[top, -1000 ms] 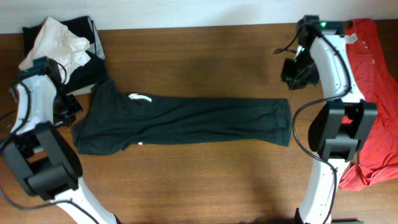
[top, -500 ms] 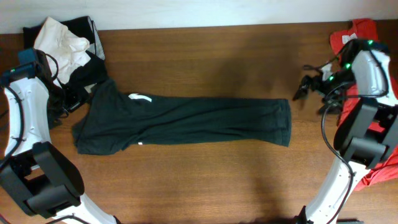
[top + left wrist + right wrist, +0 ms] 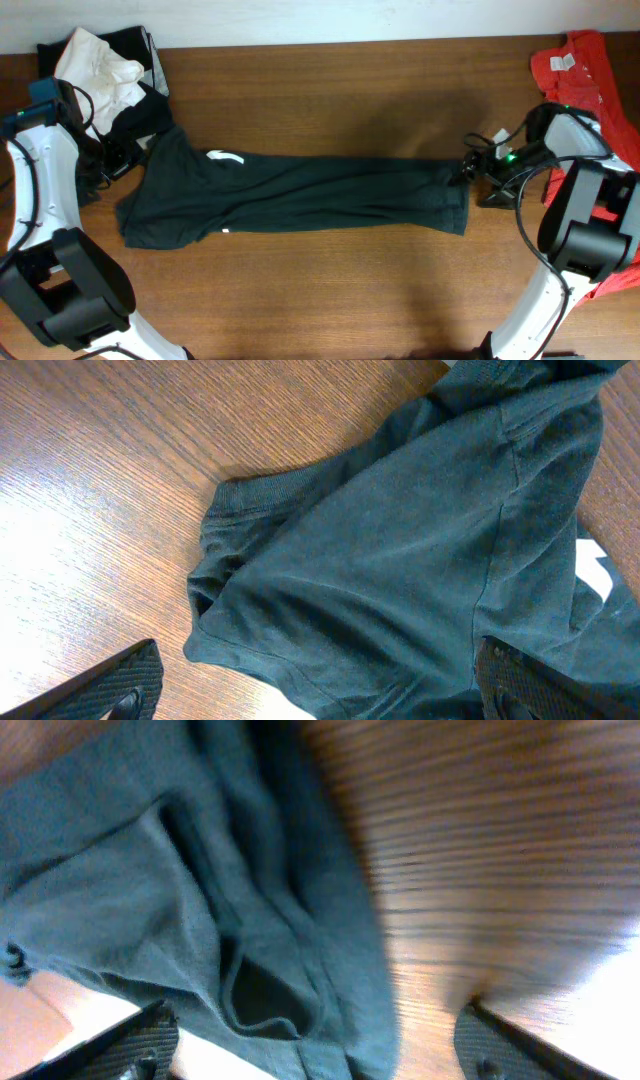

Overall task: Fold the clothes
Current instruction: 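Grasp the band's right end with the right gripper and lift it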

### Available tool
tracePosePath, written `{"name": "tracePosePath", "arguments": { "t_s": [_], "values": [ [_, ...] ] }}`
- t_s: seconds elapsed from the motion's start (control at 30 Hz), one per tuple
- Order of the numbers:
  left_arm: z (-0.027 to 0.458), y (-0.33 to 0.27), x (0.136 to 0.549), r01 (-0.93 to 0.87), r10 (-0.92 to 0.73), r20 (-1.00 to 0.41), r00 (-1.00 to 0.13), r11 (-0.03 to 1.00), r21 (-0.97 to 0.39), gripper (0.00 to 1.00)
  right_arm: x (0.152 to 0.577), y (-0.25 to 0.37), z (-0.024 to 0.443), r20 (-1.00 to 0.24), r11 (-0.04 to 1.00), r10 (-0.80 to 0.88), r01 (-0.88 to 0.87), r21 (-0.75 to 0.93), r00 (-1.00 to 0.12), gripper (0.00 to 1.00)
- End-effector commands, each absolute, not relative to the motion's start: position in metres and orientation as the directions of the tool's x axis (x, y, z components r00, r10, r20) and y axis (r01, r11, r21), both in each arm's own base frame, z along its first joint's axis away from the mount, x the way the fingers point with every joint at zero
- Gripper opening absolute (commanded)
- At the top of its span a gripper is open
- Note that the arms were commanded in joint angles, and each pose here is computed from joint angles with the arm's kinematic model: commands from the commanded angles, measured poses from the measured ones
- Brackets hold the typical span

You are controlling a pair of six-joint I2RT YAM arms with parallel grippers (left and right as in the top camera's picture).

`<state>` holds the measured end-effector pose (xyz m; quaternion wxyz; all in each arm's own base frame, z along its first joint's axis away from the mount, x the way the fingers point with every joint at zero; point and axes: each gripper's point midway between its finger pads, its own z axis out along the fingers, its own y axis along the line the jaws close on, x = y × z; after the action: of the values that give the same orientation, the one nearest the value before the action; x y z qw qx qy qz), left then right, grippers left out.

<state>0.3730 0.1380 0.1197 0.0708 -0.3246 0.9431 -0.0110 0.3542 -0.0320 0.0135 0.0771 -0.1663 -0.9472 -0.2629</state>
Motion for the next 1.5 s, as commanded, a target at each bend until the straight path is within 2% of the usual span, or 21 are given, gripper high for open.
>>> {"name": "tracePosePath", "arguments": {
  "t_s": [0.0,0.1,0.17,0.2,0.23,0.33,0.43,0.57,0.63,0.7,0.73,0.8,0.97,1.17,1.27,1.47],
  "values": [
    [0.118,0.136,0.372,-0.61,-0.615,-0.118,-0.78,0.789,-0.072,0.99,0.329,0.01,-0.028,0.322,0.824,0.153,0.301,0.48,-0.934,0.75],
    [0.118,0.136,0.372,-0.61,-0.615,-0.118,-0.78,0.789,-0.072,0.99,0.33,0.031,-0.028,0.327,0.83,0.123,0.278,0.484,-0.937,0.38],
    [0.118,0.136,0.372,-0.61,-0.615,-0.118,-0.78,0.789,-0.072,0.99,0.331,0.034,-0.029,0.333,0.83,0.137,0.291,0.476,-0.933,0.31],
    [0.118,0.136,0.372,-0.61,-0.615,-0.118,-0.78,0.789,-0.072,0.99,0.332,0.033,-0.028,0.335,0.828,0.148,0.302,0.472,-0.931,0.11],
    [0.118,0.136,0.372,-0.61,-0.615,-0.118,-0.78,0.789,-0.072,0.99,0.336,0.029,-0.026,0.334,0.824,0.172,0.321,0.467,-0.927,0.04],
    [0.118,0.136,0.371,-0.61,-0.615,-0.118,-0.78,0.789,-0.072,0.99,0.349,0.015,-0.01,0.297,0.822,0.206,0.33,0.464,-0.932,0.04],
    [0.113,0.135,0.369,-0.611,-0.615,-0.107,-0.781,0.788,-0.069,0.99,0.36,-0.013,0.02,0.249,0.851,0.276,0.357,0.387,-0.928,0.04],
    [0.096,0.133,0.364,-0.612,-0.616,-0.091,-0.783,0.788,-0.064,0.99,0.363,-0.056,0.079,0.11,0.899,0.386,0.4,0.176,-0.916,0.04],
    [0.095,0.133,0.364,-0.612,-0.616,-0.089,-0.783,0.788,-0.064,0.99,0.361,-0.068,0.118,-0.001,0.899,0.424,0.421,0.12,-0.906,0.04],
    [0.095,0.133,0.364,-0.612,-0.616,-0.089,-0.783,0.788,-0.064,0.99,0.359,-0.07,0.134,-0.051,0.901,0.424,0.417,0.118,-0.904,0.04],
    [0.095,0.133,0.364,-0.612,-0.616,-0.089,-0.783,0.788,-0.064,0.99,0.355,-0.081,0.143,-0.086,0.89,0.456,0.452,0.06,-0.886,0.04],
    [0.095,0.133,0.364,-0.612,-0.616,-0.089,-0.783,0.788,-0.064,0.99,0.348,-0.087,0.148,-0.093,0.881,0.472,0.473,0.017,-0.876,0.04],
    [0.095,0.13,0.366,-0.61,-0.616,-0.085,-0.783,0.788,-0.088,0.99,0.363,-0.041,0.147,-0.108,0.931,0.364,0.361,0.048,-0.925,0.04],
    [0.095,0.129,0.366,-0.609,-0.616,-0.084,-0.784,0.788,-0.089,0.99,0.377,0.072,0.119,-0.11,0.986,0.16,0.154,0.066,-0.981,0.07],
    [0.095,0.129,0.366,-0.609,-0.616,-0.084,-0.784,0.788,-0.089,0.99,0.375,0.119,0.105,-0.096,0.993,0.071,0.062,0.099,-0.993,0.11],
    [0.095,0.129,0.365,-0.61,-0.616,-0.081,-0.784,0.788,-0.088,0.99,0.376,0.164,0.092,-0.117,0.992,0.023,0.009,0.126,-0.993,0.1]
  ]
}}
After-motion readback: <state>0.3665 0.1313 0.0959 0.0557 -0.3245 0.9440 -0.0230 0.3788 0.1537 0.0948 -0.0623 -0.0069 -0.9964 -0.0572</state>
